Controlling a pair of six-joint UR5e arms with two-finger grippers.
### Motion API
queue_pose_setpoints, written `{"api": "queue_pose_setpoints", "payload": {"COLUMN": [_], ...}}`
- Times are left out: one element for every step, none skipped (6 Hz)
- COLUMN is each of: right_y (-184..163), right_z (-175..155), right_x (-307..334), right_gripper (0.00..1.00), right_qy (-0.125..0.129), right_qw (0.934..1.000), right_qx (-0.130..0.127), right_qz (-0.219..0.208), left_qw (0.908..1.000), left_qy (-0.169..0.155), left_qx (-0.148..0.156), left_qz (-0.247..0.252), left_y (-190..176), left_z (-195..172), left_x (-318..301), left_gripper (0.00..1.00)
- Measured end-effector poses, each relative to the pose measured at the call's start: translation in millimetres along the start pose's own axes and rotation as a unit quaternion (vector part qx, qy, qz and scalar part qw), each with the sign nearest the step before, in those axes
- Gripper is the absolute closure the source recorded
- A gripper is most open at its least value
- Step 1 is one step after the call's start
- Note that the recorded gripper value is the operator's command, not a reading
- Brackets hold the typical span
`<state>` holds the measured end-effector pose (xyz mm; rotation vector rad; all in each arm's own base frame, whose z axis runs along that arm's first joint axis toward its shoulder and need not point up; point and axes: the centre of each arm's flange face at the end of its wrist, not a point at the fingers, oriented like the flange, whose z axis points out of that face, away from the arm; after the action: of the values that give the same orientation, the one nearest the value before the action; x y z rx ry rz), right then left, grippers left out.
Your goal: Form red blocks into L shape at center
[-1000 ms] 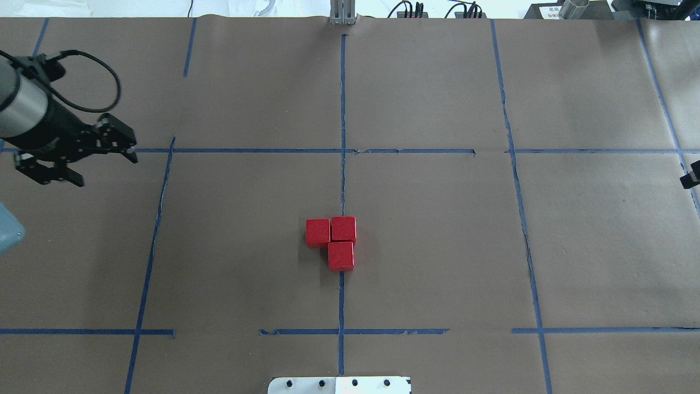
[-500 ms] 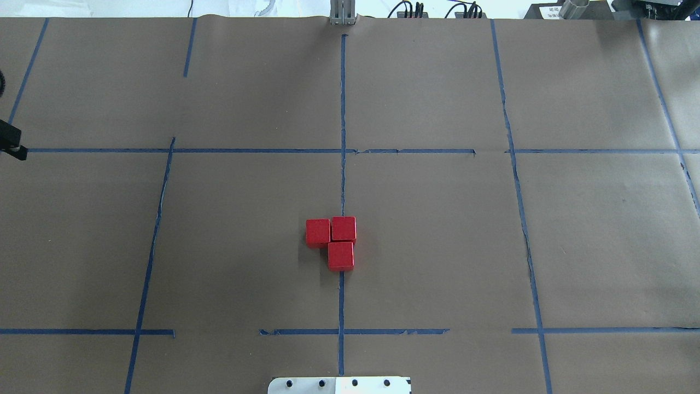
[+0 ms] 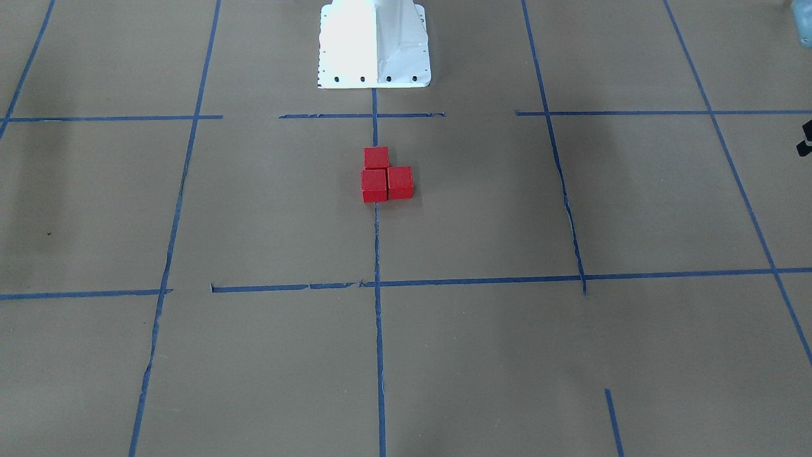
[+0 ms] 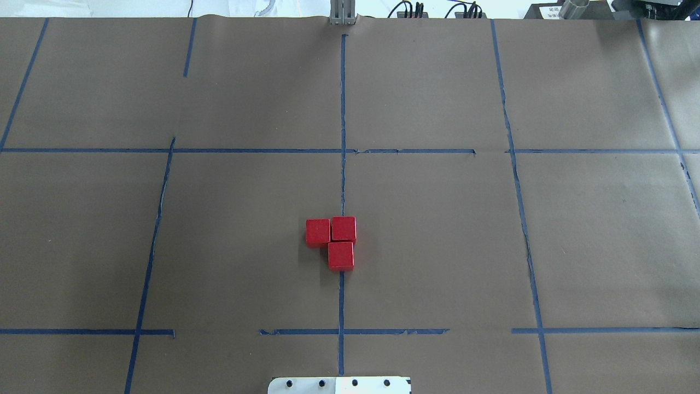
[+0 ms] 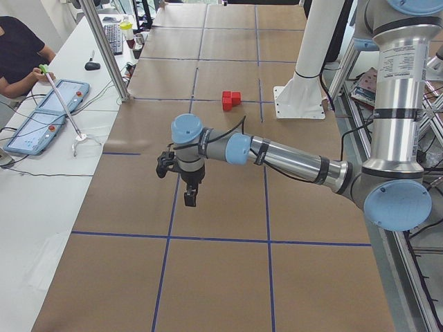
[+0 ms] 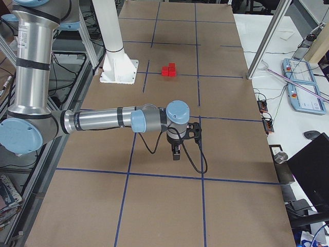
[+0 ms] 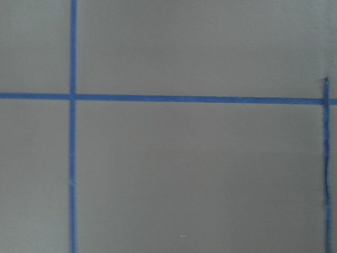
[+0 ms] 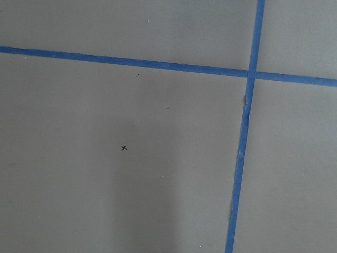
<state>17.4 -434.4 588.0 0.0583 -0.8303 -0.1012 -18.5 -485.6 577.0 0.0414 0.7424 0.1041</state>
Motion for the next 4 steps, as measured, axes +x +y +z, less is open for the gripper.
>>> {"api": "queue_pose_setpoints", "payload": {"right_y": [1.0,0.7,0.9,1.1], "right_z": [1.2,1.6,3.1,8.3], "right_x": [1.9,2.9,4.8,11.0], "right_gripper": [0.0,0.0,0.0,0.0], "right_qy": [0.001,0.002,0.003,0.004], "right_qw": [1.0,1.0,1.0,0.9999], "right_qx": [-0.001,-0.002,-0.003,-0.007], "right_qz": [0.002,0.005,0.008,0.012], "left_qw": [1.0,0.9999,0.9999,1.0], "left_qy": [0.003,0.004,0.004,0.004], "left_qx": [-0.008,-0.011,-0.008,-0.001], "left_qz": [-0.004,-0.006,-0.005,-0.006], "left_y": [-0.7,-1.1,-1.8,-1.2], "left_z": [8.1,11.3,8.4,0.2], "left_x": [-14.9,-20.2,-18.8,-19.5], "left_gripper": [0.0,0.0,0.0,0.0]}}
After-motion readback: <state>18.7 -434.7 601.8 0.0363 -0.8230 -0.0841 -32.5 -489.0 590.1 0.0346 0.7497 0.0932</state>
